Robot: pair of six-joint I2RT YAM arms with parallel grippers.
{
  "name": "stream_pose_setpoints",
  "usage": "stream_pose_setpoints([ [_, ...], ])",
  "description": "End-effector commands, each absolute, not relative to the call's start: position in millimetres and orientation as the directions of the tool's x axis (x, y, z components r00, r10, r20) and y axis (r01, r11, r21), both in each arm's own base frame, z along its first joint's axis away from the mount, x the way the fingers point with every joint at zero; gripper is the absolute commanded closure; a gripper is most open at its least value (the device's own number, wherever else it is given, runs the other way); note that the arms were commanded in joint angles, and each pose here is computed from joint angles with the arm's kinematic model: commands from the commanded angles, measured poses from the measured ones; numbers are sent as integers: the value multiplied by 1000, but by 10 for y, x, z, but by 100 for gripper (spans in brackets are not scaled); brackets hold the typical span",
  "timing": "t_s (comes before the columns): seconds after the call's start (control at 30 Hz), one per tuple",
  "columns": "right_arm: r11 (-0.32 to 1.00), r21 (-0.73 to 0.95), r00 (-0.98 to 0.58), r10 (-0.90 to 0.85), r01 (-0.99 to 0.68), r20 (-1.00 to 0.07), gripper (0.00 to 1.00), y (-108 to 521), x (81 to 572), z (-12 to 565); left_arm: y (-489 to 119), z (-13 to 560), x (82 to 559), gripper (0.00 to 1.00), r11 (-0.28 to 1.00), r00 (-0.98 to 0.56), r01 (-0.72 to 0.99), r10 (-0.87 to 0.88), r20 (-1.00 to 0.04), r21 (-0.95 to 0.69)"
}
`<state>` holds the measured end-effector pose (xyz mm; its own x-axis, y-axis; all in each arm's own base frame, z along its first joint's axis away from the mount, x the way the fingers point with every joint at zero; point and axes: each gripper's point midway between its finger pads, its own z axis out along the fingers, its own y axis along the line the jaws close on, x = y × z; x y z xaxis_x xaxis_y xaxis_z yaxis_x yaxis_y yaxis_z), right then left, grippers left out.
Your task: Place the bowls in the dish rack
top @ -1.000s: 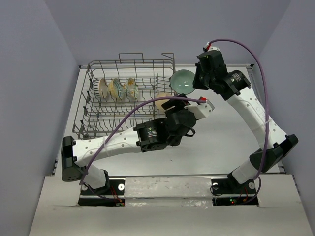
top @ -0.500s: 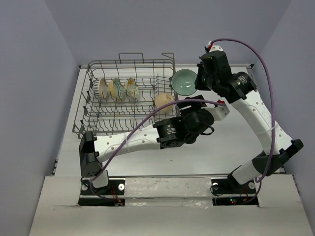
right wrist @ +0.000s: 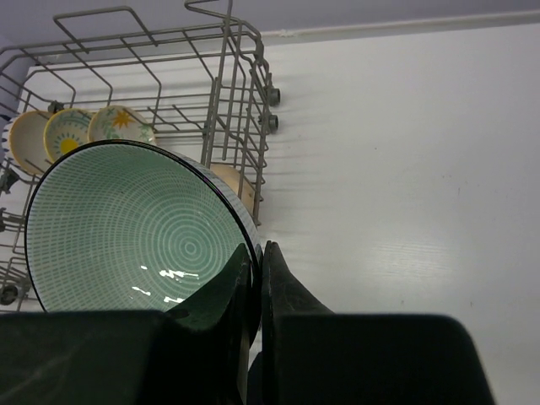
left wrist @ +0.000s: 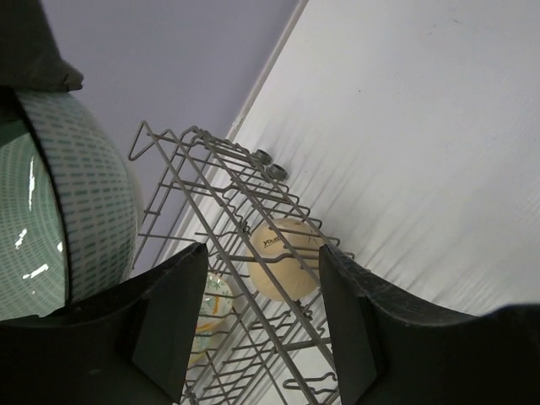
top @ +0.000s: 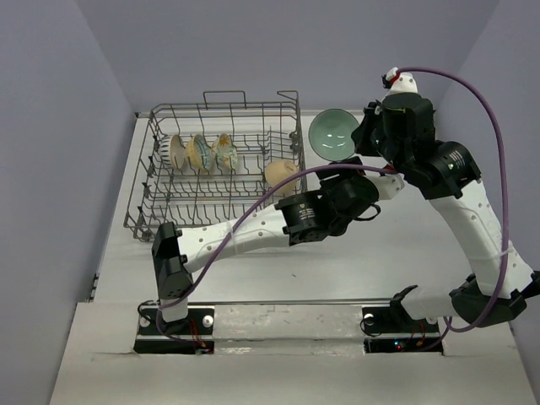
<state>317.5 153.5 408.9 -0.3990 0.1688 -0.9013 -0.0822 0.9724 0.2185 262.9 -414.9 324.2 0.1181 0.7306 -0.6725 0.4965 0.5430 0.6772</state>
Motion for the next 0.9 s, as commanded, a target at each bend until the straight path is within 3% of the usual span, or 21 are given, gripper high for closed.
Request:
stream_pose_setpoints([
  [0.0, 955, 254, -318, 195, -154, -928, 99, 1573, 3095, 4369, -4125, 3433, 2763, 33, 585, 109, 476, 702, -704, 657],
  [0.23, 954, 256, -309, 200, -155, -930, 99, 1538, 3054, 4381, -4132, 3387, 2816, 52, 588, 97, 469, 708, -700, 659],
  [0.47, 955, 255, -307, 200, -149, -931, 99, 1522, 3049, 4382, -4097, 3405, 2875, 82, 600, 85, 451, 708, -701, 661],
  [0.67, 956, 255, -305, 202, -145, -931, 99, 1504, 3036, 4380, -4077, 3425, 2890, 100, 609, 82, 438, 706, -704, 661],
  [0.87, 955, 259, -300, 207, -144, -931, 99, 1496, 3027, 4402, -4036, 3445, 2897, 100, 616, 73, 423, 708, -702, 665],
])
